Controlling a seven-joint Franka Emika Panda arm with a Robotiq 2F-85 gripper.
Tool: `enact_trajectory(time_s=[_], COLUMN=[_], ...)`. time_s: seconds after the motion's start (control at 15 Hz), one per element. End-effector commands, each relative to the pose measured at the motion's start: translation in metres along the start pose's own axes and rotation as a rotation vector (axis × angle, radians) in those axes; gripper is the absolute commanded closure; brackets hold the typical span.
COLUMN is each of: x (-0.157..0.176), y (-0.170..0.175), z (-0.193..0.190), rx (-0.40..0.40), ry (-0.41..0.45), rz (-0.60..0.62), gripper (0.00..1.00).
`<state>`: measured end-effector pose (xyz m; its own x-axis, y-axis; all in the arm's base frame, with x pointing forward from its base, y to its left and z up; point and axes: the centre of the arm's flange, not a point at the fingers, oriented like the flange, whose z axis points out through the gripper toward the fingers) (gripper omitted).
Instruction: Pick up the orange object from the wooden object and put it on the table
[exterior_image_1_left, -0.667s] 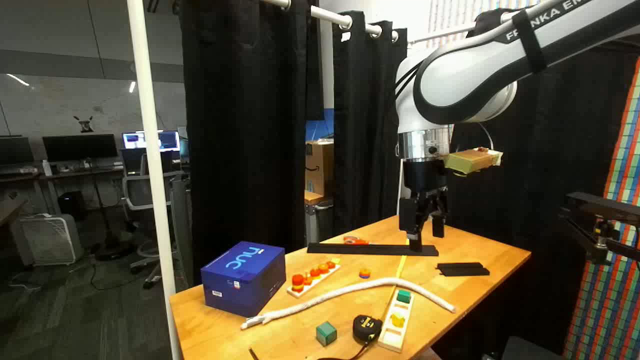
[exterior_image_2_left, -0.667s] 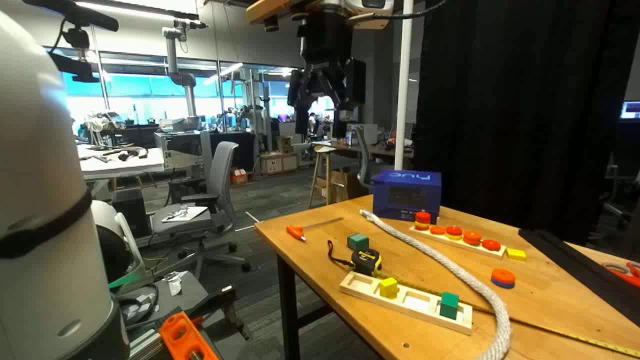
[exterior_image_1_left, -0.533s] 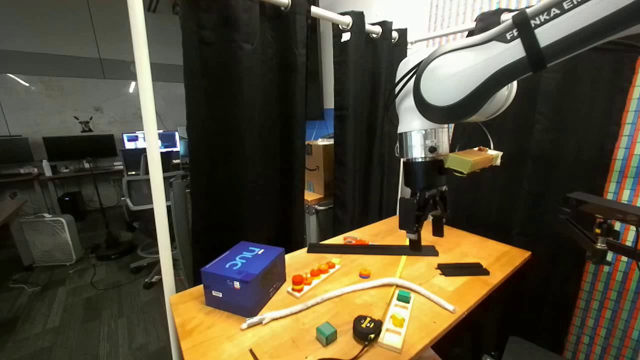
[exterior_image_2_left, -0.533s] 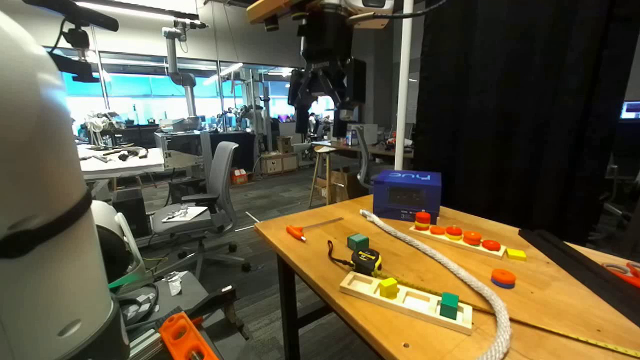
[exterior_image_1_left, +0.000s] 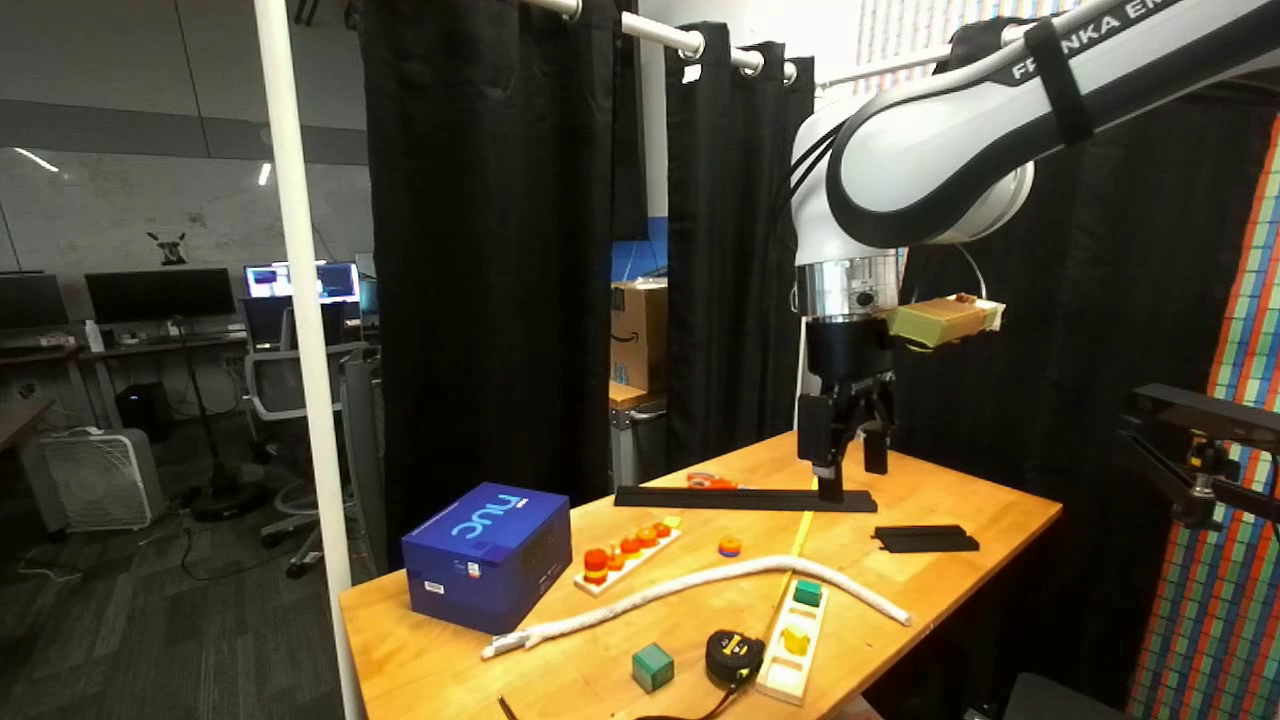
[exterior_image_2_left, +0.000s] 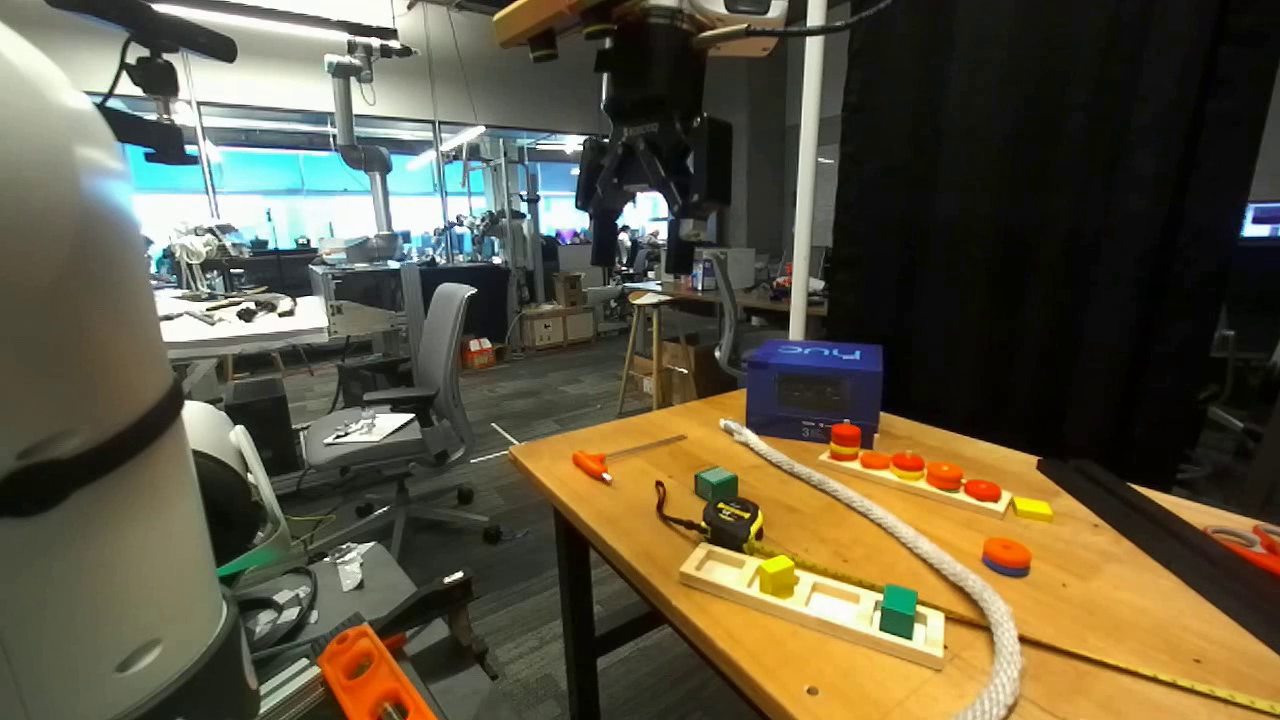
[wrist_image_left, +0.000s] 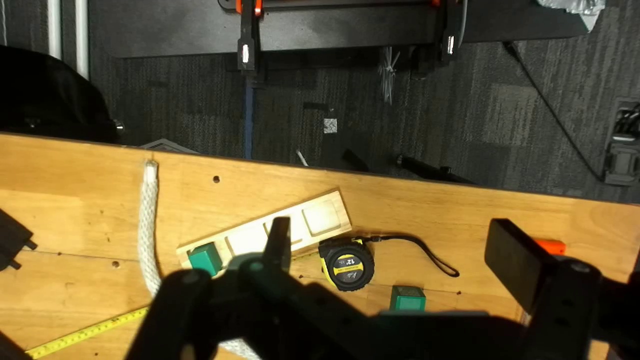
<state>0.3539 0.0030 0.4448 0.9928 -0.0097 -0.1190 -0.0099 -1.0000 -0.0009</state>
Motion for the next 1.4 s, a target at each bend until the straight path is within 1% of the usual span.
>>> enact_trajectory(time_s=[0.0, 0.2, 0.27, 0.4, 0.53, 0.67, 0.8, 0.93, 1.07, 1.2, 1.33], x=[0.0, 0.005, 0.01, 0.031, 0.064, 0.096, 0.127, 0.16, 0.195, 0.233, 0.267], y=[0.0, 0.0, 0.0, 0.0, 0.0, -0.002, -0.009, -0.019, -0.025, -0.03, -0.035], z=[0.0, 0.008, 0.016, 0.038, 0.071, 0.1, 0.127, 0.152, 0.164, 0.168, 0.177], rx=[0.0, -0.006, -0.015, -0.021, -0.002, -0.003, 0.005, -0.004, 0.005, 0.023, 0.035], ry=[0.0, 0.006, 0.016, 0.04, 0.055, 0.081, 0.115, 0.166, 0.215, 0.26, 0.278], rz=[0.0, 0.006, 0.017, 0.036, 0.041, 0.06, 0.082, 0.104, 0.136, 0.187, 0.212], gripper=[0.0, 0.0, 0.0, 0.0, 0.0, 0.0, 0.0, 0.0, 0.0, 0.0, 0.0])
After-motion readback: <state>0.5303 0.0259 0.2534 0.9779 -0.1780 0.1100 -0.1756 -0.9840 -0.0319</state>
